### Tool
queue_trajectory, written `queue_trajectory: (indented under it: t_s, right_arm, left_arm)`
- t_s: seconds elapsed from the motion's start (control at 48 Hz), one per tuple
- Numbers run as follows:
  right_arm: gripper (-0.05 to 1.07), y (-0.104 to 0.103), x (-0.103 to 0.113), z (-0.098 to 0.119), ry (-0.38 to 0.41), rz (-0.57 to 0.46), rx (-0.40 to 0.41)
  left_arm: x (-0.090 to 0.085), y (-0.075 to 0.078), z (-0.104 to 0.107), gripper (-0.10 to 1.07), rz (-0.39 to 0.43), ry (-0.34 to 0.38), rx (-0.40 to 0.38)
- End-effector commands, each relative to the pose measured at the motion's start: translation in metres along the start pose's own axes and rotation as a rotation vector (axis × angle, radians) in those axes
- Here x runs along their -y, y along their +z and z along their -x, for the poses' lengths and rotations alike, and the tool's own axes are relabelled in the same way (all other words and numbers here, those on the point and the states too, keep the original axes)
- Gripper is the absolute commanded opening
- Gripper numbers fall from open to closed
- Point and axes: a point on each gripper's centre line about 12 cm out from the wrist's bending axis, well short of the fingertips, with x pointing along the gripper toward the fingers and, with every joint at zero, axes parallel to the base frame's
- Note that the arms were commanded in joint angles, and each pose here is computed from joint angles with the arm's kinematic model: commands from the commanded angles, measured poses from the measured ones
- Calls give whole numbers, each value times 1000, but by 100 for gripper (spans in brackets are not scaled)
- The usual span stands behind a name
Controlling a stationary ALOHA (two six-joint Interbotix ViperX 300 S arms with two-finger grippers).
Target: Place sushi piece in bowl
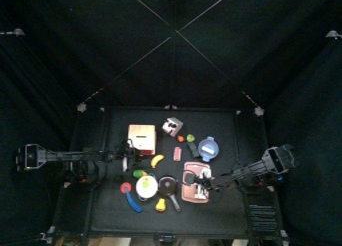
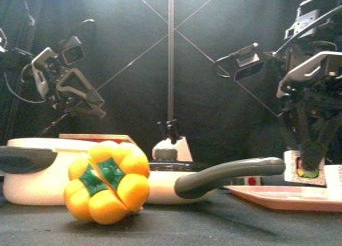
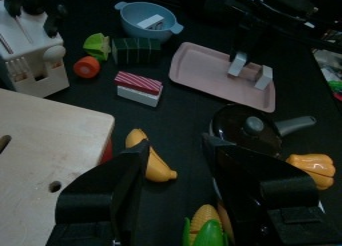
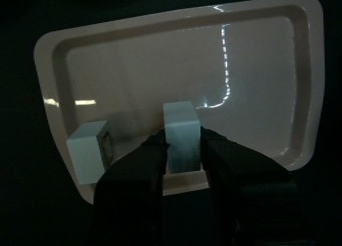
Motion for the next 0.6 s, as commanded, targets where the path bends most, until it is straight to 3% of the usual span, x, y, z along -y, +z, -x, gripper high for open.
queue_trajectory:
  t_s: [0.0, 0.146, 0.312, 0.458, 0.583]
  right_arm:
    - [58, 16, 14, 20, -9, -27, 75]
    - [58, 29, 61, 42, -78, -139, 139]
    - [58, 29, 115, 57, -148, -294, 176]
    - [58, 17, 160, 54, -215, -431, 157]
    - [59, 6, 183, 46, -249, -509, 125]
  left_arm:
    - [0, 6, -1, 84, -1, -1, 18]
    - [0, 6, -1, 84, 0, 1, 19]
    - [0, 6, -1, 84, -1, -1, 17]
    - [0, 6, -1, 84, 1, -1, 18]
    - [0, 6, -1, 84, 1, -1, 18]
